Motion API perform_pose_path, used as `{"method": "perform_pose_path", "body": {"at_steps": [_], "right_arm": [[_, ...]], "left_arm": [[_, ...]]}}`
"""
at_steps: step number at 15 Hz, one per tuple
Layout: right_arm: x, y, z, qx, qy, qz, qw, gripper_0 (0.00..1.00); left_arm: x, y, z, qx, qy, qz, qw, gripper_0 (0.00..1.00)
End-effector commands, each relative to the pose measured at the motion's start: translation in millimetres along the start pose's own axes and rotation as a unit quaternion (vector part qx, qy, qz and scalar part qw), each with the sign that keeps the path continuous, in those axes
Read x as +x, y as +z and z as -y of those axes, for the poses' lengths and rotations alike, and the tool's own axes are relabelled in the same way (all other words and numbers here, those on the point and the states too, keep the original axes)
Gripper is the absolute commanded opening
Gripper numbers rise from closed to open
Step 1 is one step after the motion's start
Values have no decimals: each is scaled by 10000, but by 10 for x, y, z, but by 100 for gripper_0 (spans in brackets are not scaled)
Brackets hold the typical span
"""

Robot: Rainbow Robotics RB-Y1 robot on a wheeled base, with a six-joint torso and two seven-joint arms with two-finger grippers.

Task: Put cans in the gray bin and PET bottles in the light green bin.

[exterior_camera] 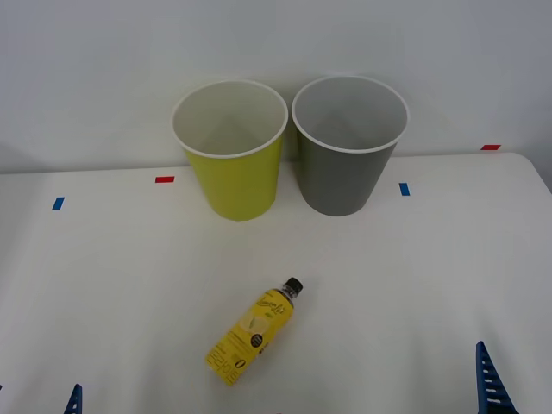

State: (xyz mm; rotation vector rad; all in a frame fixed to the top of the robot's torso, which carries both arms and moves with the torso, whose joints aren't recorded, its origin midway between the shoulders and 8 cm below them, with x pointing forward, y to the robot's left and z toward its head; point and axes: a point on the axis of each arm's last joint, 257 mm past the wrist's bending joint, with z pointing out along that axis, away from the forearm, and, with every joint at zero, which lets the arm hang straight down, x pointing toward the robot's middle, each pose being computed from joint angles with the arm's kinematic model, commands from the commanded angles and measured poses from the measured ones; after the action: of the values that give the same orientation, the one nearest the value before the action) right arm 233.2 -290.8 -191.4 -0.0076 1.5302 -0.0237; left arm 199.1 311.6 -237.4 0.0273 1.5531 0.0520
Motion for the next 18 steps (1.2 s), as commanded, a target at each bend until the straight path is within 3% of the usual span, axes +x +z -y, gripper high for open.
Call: {"method": "perform_pose_path", "body": {"at_steps": [1,18], "right_arm": [[0,0,0,0,0,0,10000,100],[0,0,0,0,0,0,10000,100]], "left_arm": [[0,0,0,0,0,0,10000,90],[0,0,0,0,0,0,10000,91]]}}
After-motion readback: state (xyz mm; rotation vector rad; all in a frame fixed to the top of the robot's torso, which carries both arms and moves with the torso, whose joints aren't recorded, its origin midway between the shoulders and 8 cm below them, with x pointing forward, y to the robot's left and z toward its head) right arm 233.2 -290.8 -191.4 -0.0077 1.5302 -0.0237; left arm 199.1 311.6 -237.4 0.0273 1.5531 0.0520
